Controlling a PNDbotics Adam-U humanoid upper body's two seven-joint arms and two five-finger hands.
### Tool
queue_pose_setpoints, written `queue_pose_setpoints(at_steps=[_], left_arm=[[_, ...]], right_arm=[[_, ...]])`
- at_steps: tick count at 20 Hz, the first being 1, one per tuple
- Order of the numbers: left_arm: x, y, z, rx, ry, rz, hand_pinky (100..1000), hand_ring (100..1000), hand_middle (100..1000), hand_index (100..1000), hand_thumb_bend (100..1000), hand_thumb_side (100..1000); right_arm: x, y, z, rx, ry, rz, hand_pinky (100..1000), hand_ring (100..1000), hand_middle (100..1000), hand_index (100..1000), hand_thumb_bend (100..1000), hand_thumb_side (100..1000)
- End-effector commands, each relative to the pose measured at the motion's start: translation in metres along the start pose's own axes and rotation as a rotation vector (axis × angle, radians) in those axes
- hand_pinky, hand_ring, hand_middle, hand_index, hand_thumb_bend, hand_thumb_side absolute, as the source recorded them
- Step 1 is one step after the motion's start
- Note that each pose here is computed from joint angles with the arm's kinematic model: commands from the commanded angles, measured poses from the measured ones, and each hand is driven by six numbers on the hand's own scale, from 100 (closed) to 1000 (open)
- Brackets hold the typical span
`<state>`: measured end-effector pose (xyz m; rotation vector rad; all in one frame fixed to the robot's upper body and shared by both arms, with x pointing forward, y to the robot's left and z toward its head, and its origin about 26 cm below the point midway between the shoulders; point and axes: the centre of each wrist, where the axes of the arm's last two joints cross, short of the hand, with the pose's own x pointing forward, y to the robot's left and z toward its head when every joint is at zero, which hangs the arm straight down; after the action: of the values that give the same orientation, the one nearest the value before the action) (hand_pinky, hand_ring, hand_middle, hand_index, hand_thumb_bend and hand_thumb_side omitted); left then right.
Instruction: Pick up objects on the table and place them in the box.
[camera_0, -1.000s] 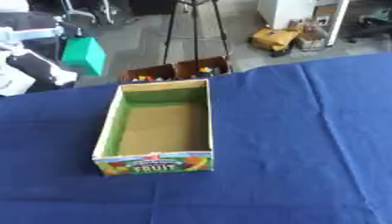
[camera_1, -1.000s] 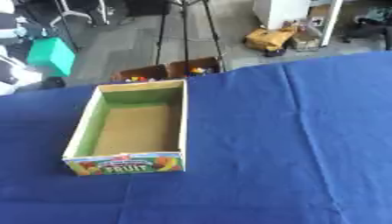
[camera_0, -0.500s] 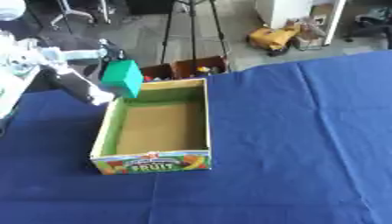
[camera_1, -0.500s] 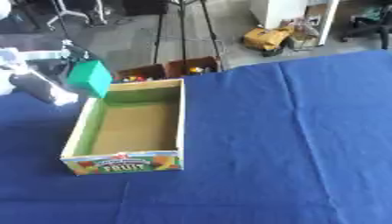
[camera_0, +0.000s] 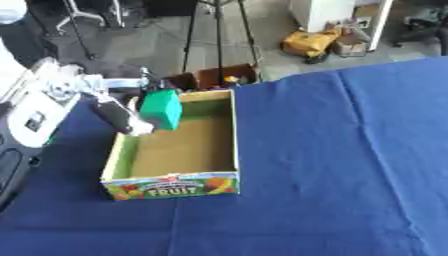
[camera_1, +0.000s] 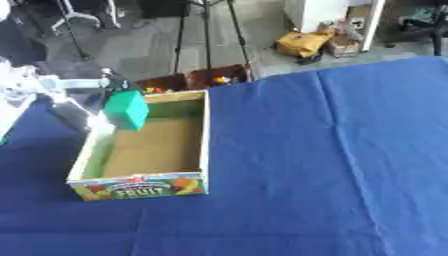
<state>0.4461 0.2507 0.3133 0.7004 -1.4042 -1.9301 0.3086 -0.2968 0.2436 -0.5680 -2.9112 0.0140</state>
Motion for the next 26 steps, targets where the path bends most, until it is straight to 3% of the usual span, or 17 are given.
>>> queue_pose_setpoints(at_steps=[1, 14, 17, 19, 21, 22, 23, 26], left_arm=[[0.000, 0.005, -0.003, -0.033, -0.003, -0.040, 340, 495, 524, 665, 100, 371], [-0.007, -0.022, -0.029, -0.153, 0.018, -0.023, 415, 580, 604, 725, 100, 412], [-0.007, -0.026, -0.033, -0.182, 0.017, -0.029, 433, 630, 683, 803, 100, 431], [-0.007, -0.027, -0.034, -0.198, 0.019, -0.036, 466, 686, 778, 908, 100, 484], [-0.006, -0.027, -0.035, -0.211, 0.029, -0.058, 523, 746, 875, 1000, 100, 527], [-0.005, -0.026, -0.036, -0.217, 0.035, -0.077, 543, 760, 891, 1000, 100, 529], [-0.004, -0.025, -0.036, -0.221, 0.042, -0.097, 675, 845, 951, 1000, 100, 545], [0.000, -0.020, -0.034, -0.226, 0.067, -0.161, 768, 903, 1000, 1000, 140, 589]], right_arm=[[0.005, 0.000, -0.006, 0.002, -0.026, -0.011, 722, 718, 500, 730, 100, 698], [0.005, 0.001, -0.008, 0.000, -0.033, -0.025, 724, 719, 499, 730, 100, 699], [0.005, 0.002, -0.008, -0.001, -0.035, -0.028, 724, 718, 499, 730, 100, 699], [0.006, 0.002, -0.008, -0.002, -0.035, -0.030, 724, 718, 499, 730, 100, 697], [0.006, 0.003, -0.008, -0.002, -0.035, -0.031, 724, 718, 499, 729, 100, 696], [0.006, 0.003, -0.008, -0.003, -0.035, -0.031, 724, 718, 499, 729, 100, 696], [0.006, 0.003, -0.008, -0.003, -0.034, -0.032, 724, 718, 499, 729, 100, 695], [0.006, 0.003, -0.007, -0.001, -0.032, -0.033, 724, 718, 499, 729, 100, 693]])
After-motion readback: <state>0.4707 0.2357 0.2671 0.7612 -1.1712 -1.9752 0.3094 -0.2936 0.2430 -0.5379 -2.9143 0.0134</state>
